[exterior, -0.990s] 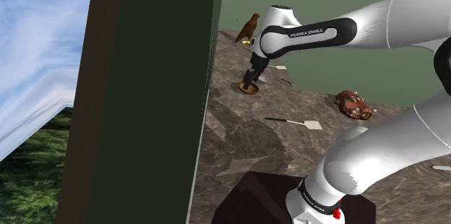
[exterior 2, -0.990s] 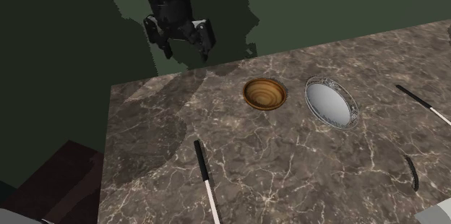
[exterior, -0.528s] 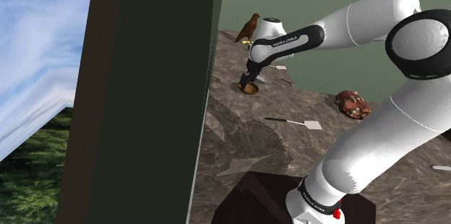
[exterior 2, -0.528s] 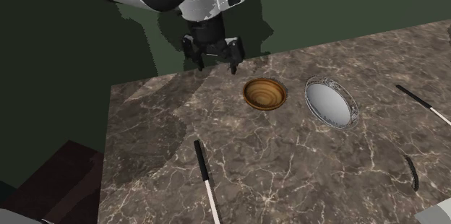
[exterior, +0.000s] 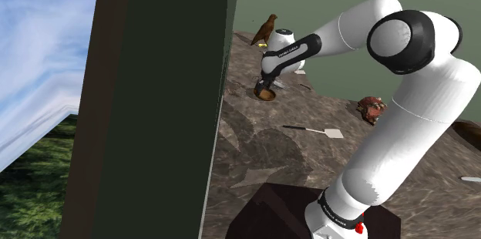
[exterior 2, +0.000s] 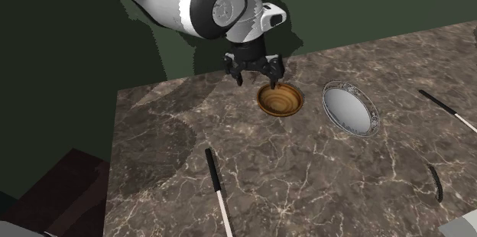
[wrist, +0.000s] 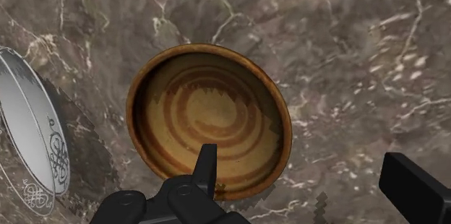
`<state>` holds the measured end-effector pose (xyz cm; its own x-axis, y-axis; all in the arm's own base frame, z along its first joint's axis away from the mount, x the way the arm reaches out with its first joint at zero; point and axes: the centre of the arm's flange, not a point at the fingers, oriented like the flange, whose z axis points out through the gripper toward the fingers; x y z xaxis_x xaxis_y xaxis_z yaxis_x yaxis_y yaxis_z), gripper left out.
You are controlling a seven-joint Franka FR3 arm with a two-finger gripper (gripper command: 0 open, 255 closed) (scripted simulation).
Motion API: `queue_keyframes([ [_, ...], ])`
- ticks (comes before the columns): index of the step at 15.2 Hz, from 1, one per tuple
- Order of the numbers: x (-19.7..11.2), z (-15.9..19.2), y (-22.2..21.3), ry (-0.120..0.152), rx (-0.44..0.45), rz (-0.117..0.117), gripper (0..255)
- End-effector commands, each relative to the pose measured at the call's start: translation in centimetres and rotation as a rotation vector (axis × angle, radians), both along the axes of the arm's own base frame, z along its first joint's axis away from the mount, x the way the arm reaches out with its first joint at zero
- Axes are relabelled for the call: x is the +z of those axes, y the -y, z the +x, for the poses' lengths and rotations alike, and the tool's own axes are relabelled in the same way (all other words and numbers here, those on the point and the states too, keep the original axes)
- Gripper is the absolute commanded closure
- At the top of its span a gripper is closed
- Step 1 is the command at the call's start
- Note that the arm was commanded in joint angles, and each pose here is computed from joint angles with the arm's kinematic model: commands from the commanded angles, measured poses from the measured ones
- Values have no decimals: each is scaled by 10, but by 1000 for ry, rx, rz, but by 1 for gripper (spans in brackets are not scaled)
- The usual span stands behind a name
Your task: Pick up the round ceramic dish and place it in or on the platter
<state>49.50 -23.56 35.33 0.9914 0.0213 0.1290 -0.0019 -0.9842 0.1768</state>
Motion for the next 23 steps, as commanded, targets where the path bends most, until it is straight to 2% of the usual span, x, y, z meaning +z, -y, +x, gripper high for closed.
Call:
queue_keyframes([
  [1,-11,2,3,1,0,-2,0],
  [5,-30,4,6,1,0,-2,0],
  [13,-30,4,6,1,0,-2,0],
  [14,-30,4,6,1,0,-2,255],
  [23,-30,4,6,1,0,-2,255],
])
